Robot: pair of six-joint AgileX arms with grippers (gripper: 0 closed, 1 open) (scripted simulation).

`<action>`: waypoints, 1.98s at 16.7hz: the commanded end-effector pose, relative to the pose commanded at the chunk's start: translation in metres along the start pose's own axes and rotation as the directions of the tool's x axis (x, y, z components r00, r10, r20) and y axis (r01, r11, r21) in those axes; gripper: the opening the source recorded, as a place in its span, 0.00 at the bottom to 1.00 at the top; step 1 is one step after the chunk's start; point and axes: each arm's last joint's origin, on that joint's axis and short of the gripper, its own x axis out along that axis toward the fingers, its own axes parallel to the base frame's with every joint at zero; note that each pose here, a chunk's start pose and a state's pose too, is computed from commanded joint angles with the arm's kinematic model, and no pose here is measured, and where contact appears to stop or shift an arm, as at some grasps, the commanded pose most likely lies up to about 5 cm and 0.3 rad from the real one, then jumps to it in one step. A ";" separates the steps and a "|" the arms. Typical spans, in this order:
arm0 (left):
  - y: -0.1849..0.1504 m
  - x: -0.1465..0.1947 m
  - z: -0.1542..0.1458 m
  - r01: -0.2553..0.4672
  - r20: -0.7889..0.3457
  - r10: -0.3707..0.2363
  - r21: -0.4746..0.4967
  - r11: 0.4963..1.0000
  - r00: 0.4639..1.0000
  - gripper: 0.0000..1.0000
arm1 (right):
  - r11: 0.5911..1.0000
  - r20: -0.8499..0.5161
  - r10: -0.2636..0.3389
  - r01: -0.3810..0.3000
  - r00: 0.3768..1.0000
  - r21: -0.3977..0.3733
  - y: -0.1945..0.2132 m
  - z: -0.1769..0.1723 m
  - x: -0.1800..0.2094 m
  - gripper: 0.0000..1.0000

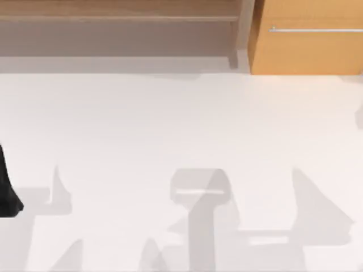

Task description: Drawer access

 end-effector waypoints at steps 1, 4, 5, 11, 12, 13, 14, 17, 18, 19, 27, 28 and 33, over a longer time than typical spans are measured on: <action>0.000 0.000 0.000 0.000 0.000 0.000 0.000 1.000 1.000 1.00 | 1.000 -0.001 0.002 -0.002 1.000 0.001 -0.009 0.003 0.009 1.00; 0.000 0.000 0.000 0.000 0.000 0.000 0.000 1.000 1.000 1.00 | 1.000 0.002 0.006 -0.006 1.000 0.000 -0.028 0.007 0.026 1.00; 0.000 0.000 0.000 0.000 0.000 0.000 0.000 1.000 1.000 1.00 | 1.000 0.002 0.006 -0.006 1.000 0.000 -0.031 0.007 0.028 1.00; 0.000 0.000 0.000 0.000 0.000 0.000 0.000 1.000 1.000 1.00 | 1.000 0.002 0.010 -0.010 1.000 -0.012 -0.030 0.006 0.030 1.00; 0.000 0.000 0.000 0.000 0.000 0.000 0.000 1.000 1.000 1.00 | 0.999 0.006 0.012 -0.012 1.000 -0.035 -0.029 0.005 0.035 1.00; 0.000 0.000 0.000 0.000 0.000 0.000 0.000 1.000 1.000 1.00 | 0.998 0.010 0.015 -0.014 1.000 -0.069 -0.029 0.003 0.042 1.00; 0.000 0.000 0.000 0.000 0.000 0.000 0.000 1.000 1.000 1.00 | 0.994 0.011 0.017 -0.015 1.000 -0.112 -0.028 0.000 0.051 1.00; 0.000 0.000 0.000 0.000 0.000 0.000 0.000 1.000 1.000 1.00 | 0.956 0.010 0.012 -0.009 1.000 -0.292 -0.022 -0.019 0.085 1.00; 0.000 0.000 0.000 0.000 0.000 0.000 0.000 1.000 1.000 1.00 | 0.929 0.012 0.008 -0.003 1.000 -0.369 -0.018 -0.027 0.097 1.00; 0.000 0.000 0.000 0.000 0.000 0.000 0.000 1.000 1.000 1.00 | 0.895 0.015 0.005 0.002 1.000 -0.447 -0.013 -0.036 0.110 1.00; 0.000 0.000 0.000 0.000 0.000 0.000 0.000 1.000 1.000 1.00 | 0.433 0.019 0.001 0.016 1.000 -0.901 0.075 -0.135 0.186 1.00; 0.000 0.000 0.000 0.000 0.000 0.000 0.000 1.000 1.000 1.00 | 0.356 0.017 0.005 0.014 1.000 -0.934 0.090 -0.148 0.189 1.00; 0.000 0.000 0.000 0.000 0.000 0.000 0.000 1.000 1.000 1.00 | 0.065 0.006 0.006 0.006 1.000 -0.998 0.145 -0.198 0.190 1.00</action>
